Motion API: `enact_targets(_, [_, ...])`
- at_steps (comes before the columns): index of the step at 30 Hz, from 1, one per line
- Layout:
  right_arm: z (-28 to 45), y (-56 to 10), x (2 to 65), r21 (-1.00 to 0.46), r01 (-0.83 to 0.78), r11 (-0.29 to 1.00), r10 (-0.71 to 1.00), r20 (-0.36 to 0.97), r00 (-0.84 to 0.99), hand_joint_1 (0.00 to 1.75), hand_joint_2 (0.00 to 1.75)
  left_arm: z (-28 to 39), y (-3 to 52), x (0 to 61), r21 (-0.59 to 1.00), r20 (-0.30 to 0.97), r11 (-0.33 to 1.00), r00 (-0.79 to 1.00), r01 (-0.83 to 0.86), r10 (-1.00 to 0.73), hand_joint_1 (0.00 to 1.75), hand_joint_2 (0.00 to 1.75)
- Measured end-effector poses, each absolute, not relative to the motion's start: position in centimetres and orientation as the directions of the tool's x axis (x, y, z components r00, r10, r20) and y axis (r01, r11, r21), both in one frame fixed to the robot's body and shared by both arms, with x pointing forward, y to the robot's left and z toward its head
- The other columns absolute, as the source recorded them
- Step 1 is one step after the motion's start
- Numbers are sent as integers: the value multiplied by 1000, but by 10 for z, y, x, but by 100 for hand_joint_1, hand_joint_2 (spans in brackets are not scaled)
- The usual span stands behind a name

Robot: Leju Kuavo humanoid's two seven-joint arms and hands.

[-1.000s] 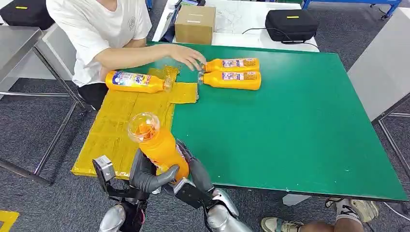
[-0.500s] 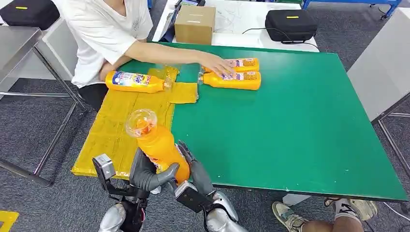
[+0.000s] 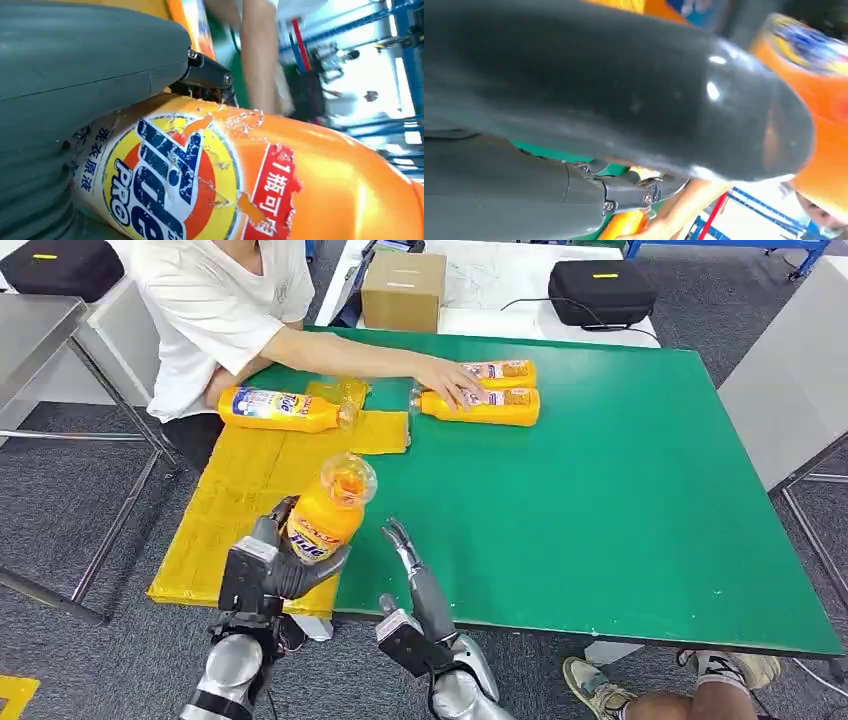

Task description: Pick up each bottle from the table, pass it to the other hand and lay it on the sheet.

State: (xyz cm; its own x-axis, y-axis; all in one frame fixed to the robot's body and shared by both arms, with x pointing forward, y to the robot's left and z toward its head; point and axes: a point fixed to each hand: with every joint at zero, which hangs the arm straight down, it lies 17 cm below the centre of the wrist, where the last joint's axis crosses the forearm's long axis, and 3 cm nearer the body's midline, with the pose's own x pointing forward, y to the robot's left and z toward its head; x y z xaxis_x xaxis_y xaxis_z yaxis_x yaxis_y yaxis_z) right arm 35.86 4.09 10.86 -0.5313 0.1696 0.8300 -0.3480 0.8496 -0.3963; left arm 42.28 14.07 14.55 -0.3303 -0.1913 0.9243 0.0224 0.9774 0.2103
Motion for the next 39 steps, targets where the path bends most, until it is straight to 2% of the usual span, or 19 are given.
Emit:
enact_targets(9, [108, 33, 360, -384, -334, 861, 170, 835, -523, 0, 0, 122, 174, 438, 340, 898, 940, -284, -37, -336, 171, 175])
enact_targets(21, [108, 33, 360, -381, -336, 861, 168, 837, -520, 0, 0, 119, 177, 441, 366, 890, 930, -275, -45, -363, 166, 175])
enact_targets(22, [106, 33, 360, -375, -343, 861, 162, 843, -513, 0, 0, 111, 187, 447, 445, 857, 894, -262, -55, -443, 150, 175])
enact_targets(24, [104, 31, 359, -361, -348, 865, 154, 852, -501, 0, 0, 96, 200, 458, 505, 833, 862, -241, -36, -498, 159, 175])
enact_targets(25, [103, 30, 360, -348, -354, 868, 145, 859, -490, 0, 0, 78, 203, 464, 610, 772, 792, -216, -14, -598, 155, 175])
enact_targets(26, [101, 35, 357, -326, -394, 859, 114, 873, -474, 0, 0, 45, 215, 484, 784, 617, 619, -169, 47, -769, 152, 175])
enact_targets(27, [101, 37, 355, -316, -405, 858, 102, 878, -468, 0, 0, 34, 222, 490, 834, 550, 546, -171, 77, -817, 148, 175])
enact_targets(32, [105, 42, 354, -298, -420, 857, 78, 882, -465, 0, 0, 12, 229, 503, 888, 451, 419, -179, 189, -874, 120, 175])
enact_targets(33, [106, 43, 354, -296, -424, 856, 74, 882, -466, 0, 0, 7, 227, 504, 892, 436, 396, -182, 219, -881, 82, 175])
enact_targets(34, [107, 45, 354, -296, -429, 853, 70, 881, -468, 0, 0, 3, 225, 504, 893, 427, 381, -184, 241, -885, 23, 175])
enact_targets(35, [108, 46, 353, -296, -434, 851, 67, 880, -470, 0, 0, 1, 224, 505, 894, 419, 368, -186, 257, -888, 5, 175])
enact_targets(36, [109, 47, 353, -295, -436, 850, 64, 880, -470, 0, 0, -2, 223, 506, 893, 411, 353, -188, 278, -892, 0, 175])
enact_targets(39, [110, 49, 352, -294, -445, 846, 57, 880, -472, 0, 0, -11, 220, 507, 884, 399, 323, -182, 338, -899, 0, 175])
